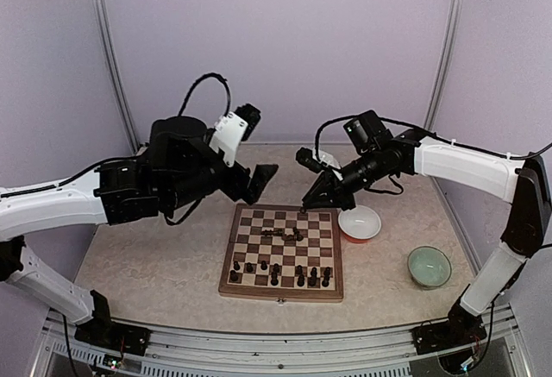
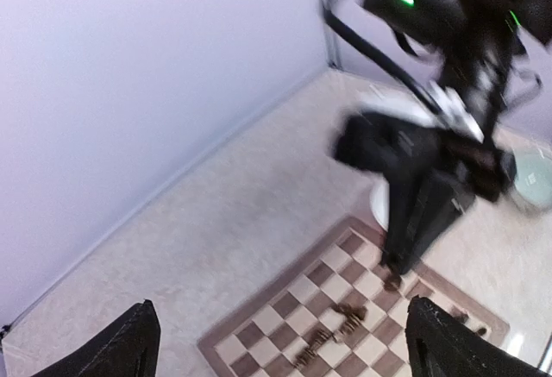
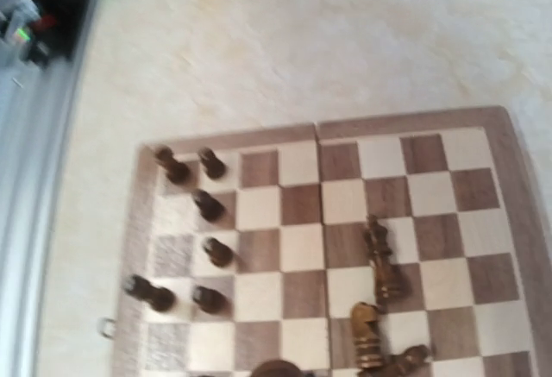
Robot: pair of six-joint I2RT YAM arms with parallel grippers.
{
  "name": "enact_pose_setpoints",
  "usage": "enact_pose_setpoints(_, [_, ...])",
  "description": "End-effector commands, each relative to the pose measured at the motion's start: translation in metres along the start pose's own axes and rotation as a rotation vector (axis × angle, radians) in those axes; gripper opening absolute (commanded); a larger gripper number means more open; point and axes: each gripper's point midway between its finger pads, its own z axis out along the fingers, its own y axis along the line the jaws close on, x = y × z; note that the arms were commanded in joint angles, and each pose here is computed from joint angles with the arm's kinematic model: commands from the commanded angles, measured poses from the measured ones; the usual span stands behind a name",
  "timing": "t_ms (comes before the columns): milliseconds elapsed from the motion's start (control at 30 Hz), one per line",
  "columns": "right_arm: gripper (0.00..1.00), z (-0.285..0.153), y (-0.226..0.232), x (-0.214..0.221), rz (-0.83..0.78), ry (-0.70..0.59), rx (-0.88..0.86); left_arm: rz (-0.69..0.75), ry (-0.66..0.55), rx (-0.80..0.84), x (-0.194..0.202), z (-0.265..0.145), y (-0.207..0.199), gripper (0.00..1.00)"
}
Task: Set up the chess pieces on the board
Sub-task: Pass from the left arm to the right, then place the pawn at d7.
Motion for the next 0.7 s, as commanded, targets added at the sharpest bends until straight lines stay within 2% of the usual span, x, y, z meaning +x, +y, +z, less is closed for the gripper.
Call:
enact_pose_setpoints(0, [0.01,0.024,0.003,0.017,-0.154,0.111,0.065,-0.161,-0.235,-0.294,-0.049,-0.023,0.095,0.99])
enact_pose_setpoints(100, [0.01,0.044,0.012,0.031,-0.202,0.172,0.049,-0.258,-0.275,-0.34,-0.048,-0.014,0.137,0.99])
enact_pose_setpoints(267, [0.01,0.069,0.024,0.055,-0.231,0.26,0.011,-0.37,-0.179,-0.319,-0.001,0.022,0.176,0.98])
enact_pose_setpoints(367, [0.01,0.082,0.031,0.068,-0.261,0.303,0.008,-0.359,-0.135,-0.315,0.023,0.025,0.177,0.96])
enact_pose_setpoints(667, [0.02,0.111,0.043,0.087,-0.288,0.382,-0.025,-0.316,-0.105,-0.357,0.028,0.022,0.176,0.96])
